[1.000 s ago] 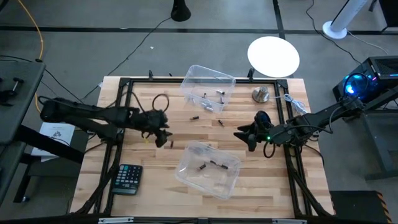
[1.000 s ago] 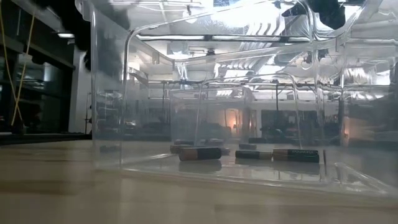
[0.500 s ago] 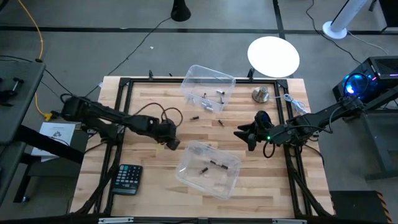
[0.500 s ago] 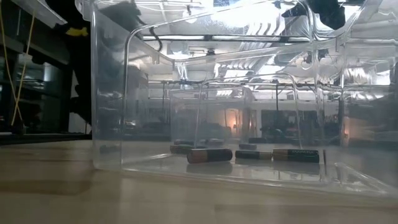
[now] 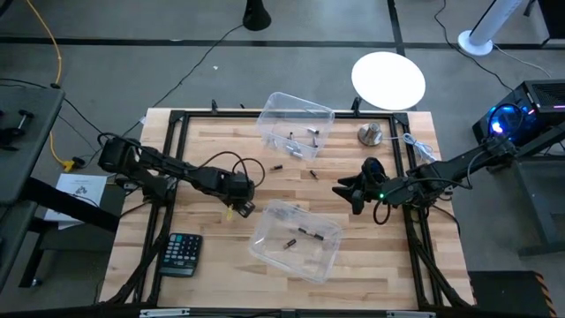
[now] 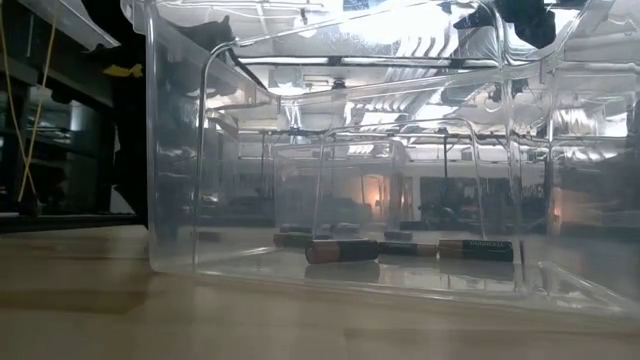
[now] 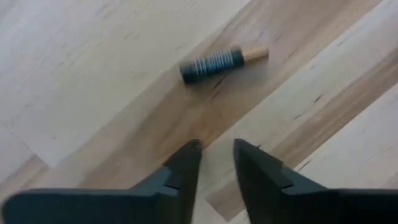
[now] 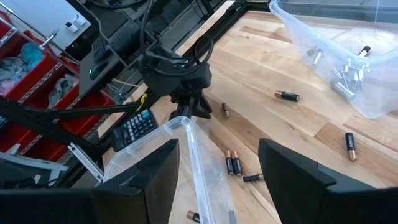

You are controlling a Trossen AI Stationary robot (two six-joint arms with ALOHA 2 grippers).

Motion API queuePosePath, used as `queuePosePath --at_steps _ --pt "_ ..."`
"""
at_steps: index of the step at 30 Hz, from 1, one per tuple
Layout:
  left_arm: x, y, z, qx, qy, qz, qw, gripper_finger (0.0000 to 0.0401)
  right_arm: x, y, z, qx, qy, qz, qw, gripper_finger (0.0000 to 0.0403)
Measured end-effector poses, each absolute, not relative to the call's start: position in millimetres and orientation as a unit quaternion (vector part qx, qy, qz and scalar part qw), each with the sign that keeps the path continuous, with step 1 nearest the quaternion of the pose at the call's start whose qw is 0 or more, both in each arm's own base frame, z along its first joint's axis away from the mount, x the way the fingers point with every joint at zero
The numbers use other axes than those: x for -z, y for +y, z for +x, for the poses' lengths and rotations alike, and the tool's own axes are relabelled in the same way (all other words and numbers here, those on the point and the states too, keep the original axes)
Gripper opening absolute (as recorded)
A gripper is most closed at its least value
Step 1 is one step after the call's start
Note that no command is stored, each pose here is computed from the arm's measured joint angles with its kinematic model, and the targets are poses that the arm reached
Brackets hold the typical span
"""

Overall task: Sort batteries
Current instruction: Put the black battery into the bottom transparent bin

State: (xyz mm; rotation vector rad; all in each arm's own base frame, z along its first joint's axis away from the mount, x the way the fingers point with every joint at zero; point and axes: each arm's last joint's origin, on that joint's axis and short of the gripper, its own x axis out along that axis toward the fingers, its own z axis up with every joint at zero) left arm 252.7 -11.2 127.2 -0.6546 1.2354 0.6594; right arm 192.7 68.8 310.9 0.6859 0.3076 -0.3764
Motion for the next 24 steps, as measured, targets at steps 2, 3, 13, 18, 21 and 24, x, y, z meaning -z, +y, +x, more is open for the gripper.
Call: queuePosePath --at_steps 2,3,13,18,21,24 --pt "-133.6 -9.1 250.7 -0.282 0.556 -0.281 0.73 0.0054 -310.9 68.8 192.7 0.183 0.149 0.333 0.913 0.0215" --pt "-137.4 -8.3 249.0 -0.272 0.555 -0.264 0.74 0.0035 -310.9 68.8 192.6 0.183 0.15 0.333 0.913 0.0215" --pt "-188.3 35.8 238.0 -0.161 0.507 -0.029 0.847 0.0089 -310.6 68.8 192.5 0.184 0.15 0.334 0.912 0.0215" --pt "-172.0 59.3 254.4 -0.067 0.511 0.099 0.851 0.0166 -310.8 68.8 192.6 0.185 0.147 0.349 0.907 0.0215" --pt "-161.8 70.1 269.6 -0.034 0.52 0.162 0.838 0.0201 -310.9 68.8 192.7 0.187 0.144 0.359 0.903 0.0215" --pt "-151.0 83.0 288.1 0.001 0.531 0.182 0.827 0.0214 -310.8 68.6 193.1 0.194 0.138 0.366 0.9 0.0215"
